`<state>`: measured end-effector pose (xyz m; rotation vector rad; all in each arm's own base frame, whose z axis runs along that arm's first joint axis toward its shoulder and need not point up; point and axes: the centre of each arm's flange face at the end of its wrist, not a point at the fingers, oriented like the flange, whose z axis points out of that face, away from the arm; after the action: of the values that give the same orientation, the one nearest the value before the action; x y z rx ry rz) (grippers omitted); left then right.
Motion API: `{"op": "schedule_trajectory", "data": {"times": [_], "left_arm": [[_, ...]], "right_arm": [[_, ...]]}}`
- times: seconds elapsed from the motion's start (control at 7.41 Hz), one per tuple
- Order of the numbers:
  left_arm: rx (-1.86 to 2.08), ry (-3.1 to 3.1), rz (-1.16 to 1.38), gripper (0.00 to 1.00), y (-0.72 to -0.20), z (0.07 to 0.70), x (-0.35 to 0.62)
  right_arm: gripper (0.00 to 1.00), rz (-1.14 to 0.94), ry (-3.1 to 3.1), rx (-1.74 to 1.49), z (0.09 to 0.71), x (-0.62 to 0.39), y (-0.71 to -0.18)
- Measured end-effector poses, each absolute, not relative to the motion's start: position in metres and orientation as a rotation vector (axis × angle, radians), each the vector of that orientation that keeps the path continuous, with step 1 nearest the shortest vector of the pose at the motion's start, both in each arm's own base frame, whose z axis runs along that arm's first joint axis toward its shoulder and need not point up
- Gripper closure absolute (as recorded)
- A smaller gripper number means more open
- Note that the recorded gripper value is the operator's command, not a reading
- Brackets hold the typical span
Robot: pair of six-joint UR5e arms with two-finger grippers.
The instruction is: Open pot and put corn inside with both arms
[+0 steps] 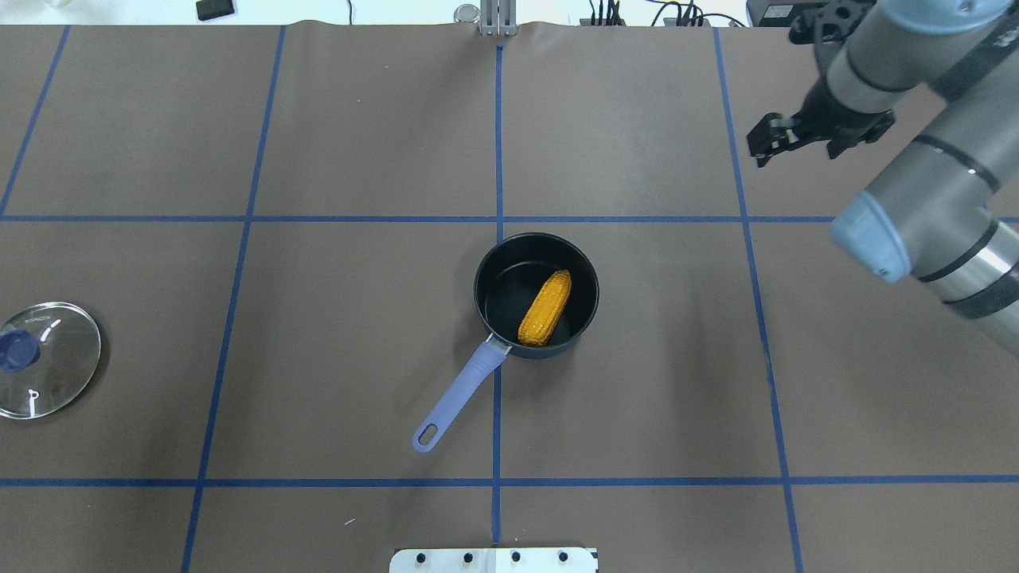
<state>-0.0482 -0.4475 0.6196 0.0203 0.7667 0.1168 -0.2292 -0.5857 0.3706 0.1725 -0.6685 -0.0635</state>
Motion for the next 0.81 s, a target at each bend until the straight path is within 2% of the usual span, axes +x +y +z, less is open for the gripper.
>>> {"op": "schedule_trajectory", "data": {"times": [0.4, 0.81], "left_arm": [[0.057, 0.765, 0.194, 0.02, -0.441, 0.612, -0.052], [0.063, 0.762, 0.197, 0.02, -0.424, 0.608, -0.054]], "right_arm": [[0.00, -0.175, -0.679, 0.156, 0.473, -0.086, -0.592], [0.00, -0.107, -0.725, 0.086, 0.585, 0.037, -0.510]]}}
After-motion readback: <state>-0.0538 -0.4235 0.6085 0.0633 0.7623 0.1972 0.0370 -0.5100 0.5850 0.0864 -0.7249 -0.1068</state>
